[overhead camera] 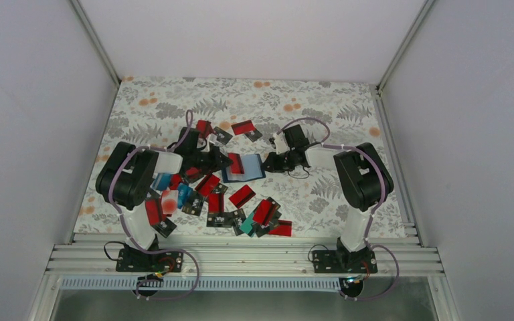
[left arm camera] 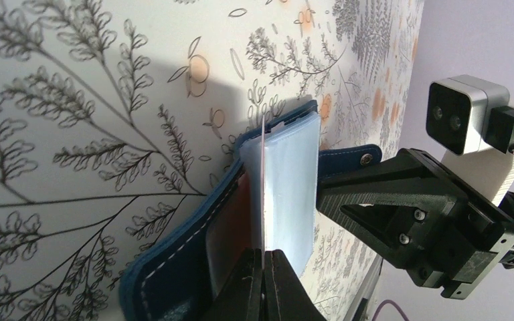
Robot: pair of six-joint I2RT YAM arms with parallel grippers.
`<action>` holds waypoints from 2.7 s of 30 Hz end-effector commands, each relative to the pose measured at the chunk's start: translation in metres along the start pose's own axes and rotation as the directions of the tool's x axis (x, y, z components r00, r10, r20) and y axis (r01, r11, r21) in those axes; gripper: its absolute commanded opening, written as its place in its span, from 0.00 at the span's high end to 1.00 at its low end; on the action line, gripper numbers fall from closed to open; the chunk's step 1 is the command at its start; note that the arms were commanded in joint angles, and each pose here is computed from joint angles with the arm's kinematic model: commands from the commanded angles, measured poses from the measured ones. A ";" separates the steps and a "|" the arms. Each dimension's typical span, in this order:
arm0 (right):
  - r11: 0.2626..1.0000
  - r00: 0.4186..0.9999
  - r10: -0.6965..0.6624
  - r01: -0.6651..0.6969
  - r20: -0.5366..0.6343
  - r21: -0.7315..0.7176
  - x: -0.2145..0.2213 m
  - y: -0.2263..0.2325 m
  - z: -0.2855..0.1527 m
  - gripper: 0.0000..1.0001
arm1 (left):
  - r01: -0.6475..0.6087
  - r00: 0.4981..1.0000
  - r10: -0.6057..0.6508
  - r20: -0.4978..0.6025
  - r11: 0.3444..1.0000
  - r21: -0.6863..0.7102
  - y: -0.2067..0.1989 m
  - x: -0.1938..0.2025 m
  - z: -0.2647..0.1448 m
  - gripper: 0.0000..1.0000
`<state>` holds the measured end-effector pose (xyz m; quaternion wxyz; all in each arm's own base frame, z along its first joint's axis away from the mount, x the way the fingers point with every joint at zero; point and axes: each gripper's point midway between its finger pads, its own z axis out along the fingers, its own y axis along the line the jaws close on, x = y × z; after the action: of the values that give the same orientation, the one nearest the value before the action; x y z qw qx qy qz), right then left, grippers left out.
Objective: Put the credit cards into the card holder
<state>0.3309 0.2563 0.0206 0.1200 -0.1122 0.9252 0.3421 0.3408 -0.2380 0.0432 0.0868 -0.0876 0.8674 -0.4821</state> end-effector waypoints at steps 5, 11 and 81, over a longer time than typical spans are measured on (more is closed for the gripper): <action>0.997 0.996 0.069 -0.067 -0.047 0.050 0.025 -0.021 0.008 0.94 | 0.088 0.996 -0.088 -0.002 0.995 0.047 -0.006 0.005 -0.001 0.98; 0.996 0.996 0.076 -0.074 -0.050 0.044 0.029 -0.021 0.008 0.95 | 0.111 0.994 -0.111 -0.006 0.993 0.043 -0.004 0.007 0.001 0.98; 0.997 0.995 0.069 -0.067 -0.069 0.029 0.029 -0.019 0.012 0.96 | 0.124 0.987 -0.129 -0.099 0.991 -0.059 0.014 0.024 0.040 0.98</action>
<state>0.3265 0.2551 0.0161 0.1200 -0.0995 0.9216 0.3555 0.3301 -0.2684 0.0293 0.0222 -0.1161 0.8637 -0.4899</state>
